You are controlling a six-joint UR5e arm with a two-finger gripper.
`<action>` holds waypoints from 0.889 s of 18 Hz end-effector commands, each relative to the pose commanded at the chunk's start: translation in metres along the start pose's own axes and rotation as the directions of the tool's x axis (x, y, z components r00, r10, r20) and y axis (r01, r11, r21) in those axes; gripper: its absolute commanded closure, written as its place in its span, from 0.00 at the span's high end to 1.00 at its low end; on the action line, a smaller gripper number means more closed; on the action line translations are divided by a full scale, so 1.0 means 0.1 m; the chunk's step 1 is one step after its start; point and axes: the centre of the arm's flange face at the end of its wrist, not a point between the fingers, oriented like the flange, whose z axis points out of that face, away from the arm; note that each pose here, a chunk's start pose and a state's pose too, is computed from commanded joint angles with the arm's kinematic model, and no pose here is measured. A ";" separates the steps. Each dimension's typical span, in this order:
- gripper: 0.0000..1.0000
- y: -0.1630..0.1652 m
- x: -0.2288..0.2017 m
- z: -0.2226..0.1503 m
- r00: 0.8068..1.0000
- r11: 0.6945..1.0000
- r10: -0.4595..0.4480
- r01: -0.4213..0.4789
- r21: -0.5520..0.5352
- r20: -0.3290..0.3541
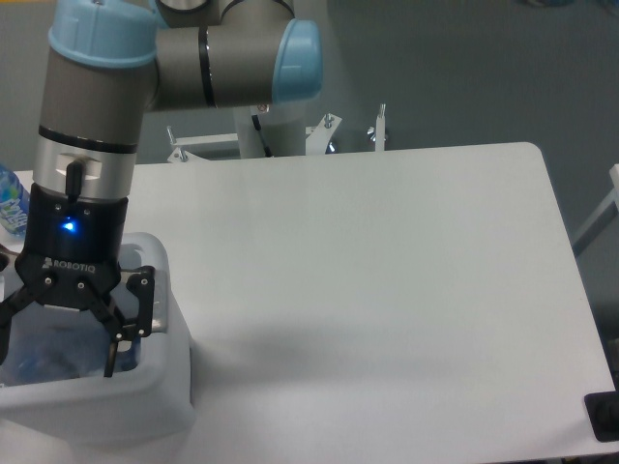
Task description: Place the trash in the trash can
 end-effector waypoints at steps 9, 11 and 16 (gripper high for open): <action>1.00 -0.24 -1.73 -0.69 0.979 0.999 -0.017 0.008 0.049 0.203; 1.00 -0.13 -2.02 -0.86 0.970 1.000 0.013 -0.018 0.017 0.242; 1.00 0.26 -2.59 -1.02 0.926 0.962 0.256 -0.215 -0.170 0.277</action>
